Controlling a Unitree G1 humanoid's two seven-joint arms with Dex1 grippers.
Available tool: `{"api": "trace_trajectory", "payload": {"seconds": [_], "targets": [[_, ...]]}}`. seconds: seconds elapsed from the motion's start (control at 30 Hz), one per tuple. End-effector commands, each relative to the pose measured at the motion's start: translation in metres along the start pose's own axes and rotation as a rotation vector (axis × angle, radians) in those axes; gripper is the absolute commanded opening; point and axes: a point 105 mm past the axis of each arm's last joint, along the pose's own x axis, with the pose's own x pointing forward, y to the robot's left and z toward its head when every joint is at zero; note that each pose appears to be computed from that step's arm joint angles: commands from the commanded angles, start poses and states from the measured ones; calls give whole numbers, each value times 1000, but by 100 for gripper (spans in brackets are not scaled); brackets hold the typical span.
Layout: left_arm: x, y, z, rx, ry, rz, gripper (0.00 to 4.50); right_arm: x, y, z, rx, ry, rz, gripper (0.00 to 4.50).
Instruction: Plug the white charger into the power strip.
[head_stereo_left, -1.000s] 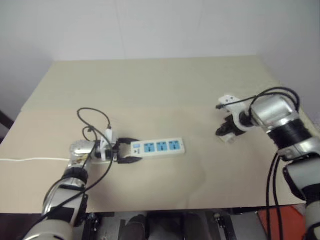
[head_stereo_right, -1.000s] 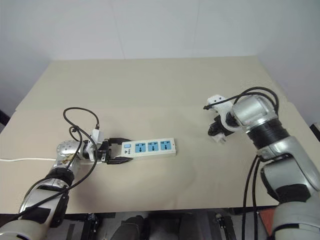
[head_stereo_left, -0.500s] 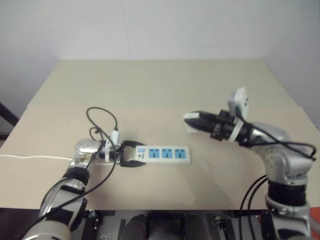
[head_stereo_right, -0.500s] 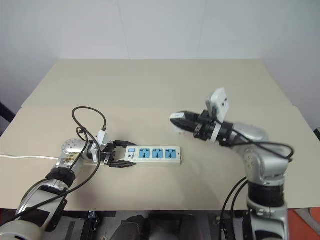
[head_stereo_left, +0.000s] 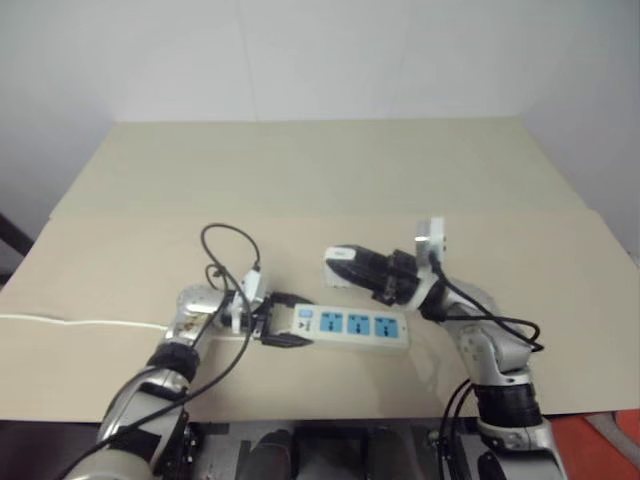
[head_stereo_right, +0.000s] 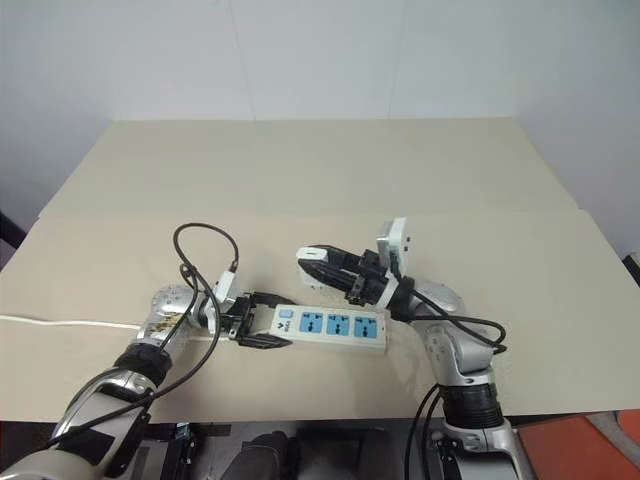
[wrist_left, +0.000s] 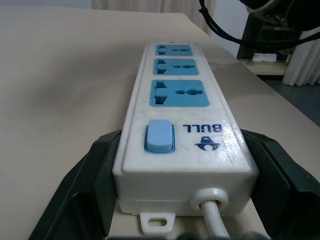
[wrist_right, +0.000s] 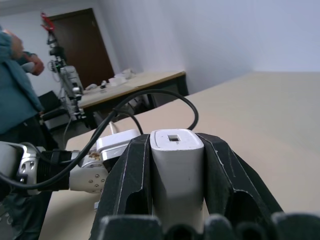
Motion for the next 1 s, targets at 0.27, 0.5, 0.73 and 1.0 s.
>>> {"api": "trace_trajectory", "payload": {"seconds": [0.27,0.5,0.73,1.0], "targets": [[-2,-3,4,3,-15,75,327,1,10,-21,-51,25,90,117],[-3,-5,4,5,-15,79,327,1,6,-32,-56,41,96,117],[-4,-5,5,10,-14,83,327,4,1,-41,-52,62,103,117],[-6,-6,3,1,-14,91,327,9,-1,-46,-51,66,109,117]]}}
